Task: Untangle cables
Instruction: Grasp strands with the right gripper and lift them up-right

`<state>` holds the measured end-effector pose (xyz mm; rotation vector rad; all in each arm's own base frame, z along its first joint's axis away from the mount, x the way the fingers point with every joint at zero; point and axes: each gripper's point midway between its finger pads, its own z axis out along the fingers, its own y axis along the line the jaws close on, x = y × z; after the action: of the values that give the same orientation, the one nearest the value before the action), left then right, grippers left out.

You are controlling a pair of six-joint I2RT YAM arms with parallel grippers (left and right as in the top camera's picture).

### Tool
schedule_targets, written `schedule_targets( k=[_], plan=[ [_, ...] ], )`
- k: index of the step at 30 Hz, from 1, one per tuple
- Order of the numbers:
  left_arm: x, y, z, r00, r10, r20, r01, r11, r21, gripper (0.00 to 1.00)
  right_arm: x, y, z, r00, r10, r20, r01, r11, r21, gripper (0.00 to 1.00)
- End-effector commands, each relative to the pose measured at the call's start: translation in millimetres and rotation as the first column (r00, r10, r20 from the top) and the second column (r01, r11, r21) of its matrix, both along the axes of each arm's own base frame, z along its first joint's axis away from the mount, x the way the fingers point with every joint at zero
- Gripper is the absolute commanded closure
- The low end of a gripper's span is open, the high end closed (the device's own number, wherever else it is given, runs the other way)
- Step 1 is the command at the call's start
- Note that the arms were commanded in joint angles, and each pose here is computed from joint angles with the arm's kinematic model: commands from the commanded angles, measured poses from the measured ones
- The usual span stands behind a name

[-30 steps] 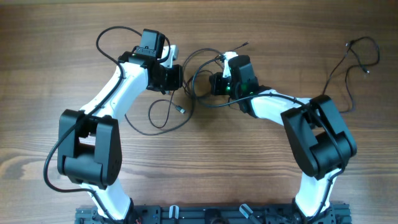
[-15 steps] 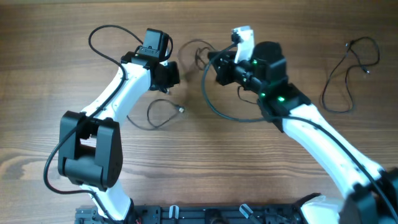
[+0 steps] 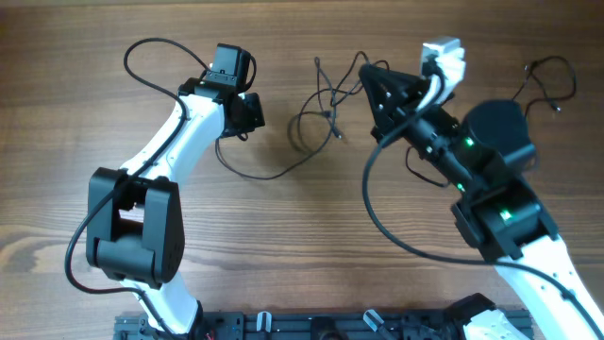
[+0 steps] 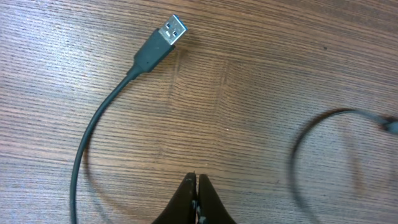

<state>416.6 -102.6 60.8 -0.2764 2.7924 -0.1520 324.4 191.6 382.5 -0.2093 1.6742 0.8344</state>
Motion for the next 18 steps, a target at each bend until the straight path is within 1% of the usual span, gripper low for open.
schedule_targets(
  k=[1,2,3,4,6,8,10,12,14,18],
  plan=[
    [-2.9,4.5,-3.6,1.0,0.017,-0.013,-0.017,1.0,0.016,0.84,0.8,-11.8,3.3,0.998,-0.062,0.022,0.063,0.997,-0.041,0.96],
    [-3.5,4.6,-3.8,1.0,0.016,-0.015,-0.016,1.0,0.016,0.71,2.5,-13.1,-1.1,0.997,-0.073,0.007,0.073,0.996,-0.049,0.96],
    [-4.7,4.8,-4.3,1.0,0.016,-0.02,-0.016,1.0,0.018,0.51,4.8,-15.2,-8.3,0.996,-0.09,-0.017,0.089,0.994,-0.063,0.96],
    [-5.0,4.9,-4.3,1.0,0.016,-0.022,-0.015,1.0,0.018,0.34,6.7,-16.1,-13.4,0.995,-0.1,-0.032,0.097,0.993,-0.073,0.96],
    [-6.7,0.7,-4.6,1.0,-0.005,-0.03,0.005,1.0,-0.002,0.2,12.2,-14.2,-26.1,0.992,-0.104,-0.068,0.097,0.991,-0.092,0.96],
    [-8.3,-7.4,-4.2,0.998,-0.047,-0.036,0.045,0.998,-0.044,0.17,17.5,-9.6,-36.6,0.991,-0.093,-0.096,0.083,0.991,-0.102,0.96],
    [-10.4,-19.6,-2.4,0.992,-0.119,-0.037,0.114,0.987,-0.114,0.16,21.8,-4.5,-47.5,0.987,-0.079,-0.137,0.066,0.993,-0.097,0.96],
    [-12.8,-32.1,1.4,0.98,-0.2,-0.025,0.191,0.962,-0.195,0.16,26.6,0.9,-58.9,0.98,-0.067,-0.185,0.053,0.995,-0.081,0.96],
    [-16.8,-44.7,8.1,0.957,-0.289,0.002,0.276,0.915,-0.293,0.17,31.3,7.6,-68.5,0.976,-0.045,-0.213,0.03,0.997,-0.076,0.96],
    [-21.1,-55.5,23.2,0.924,-0.376,0.068,0.366,0.822,-0.436,0.21,37.9,12.0,-78.4,0.971,-0.04,-0.236,0.023,0.997,-0.074,0.96]
  ],
)
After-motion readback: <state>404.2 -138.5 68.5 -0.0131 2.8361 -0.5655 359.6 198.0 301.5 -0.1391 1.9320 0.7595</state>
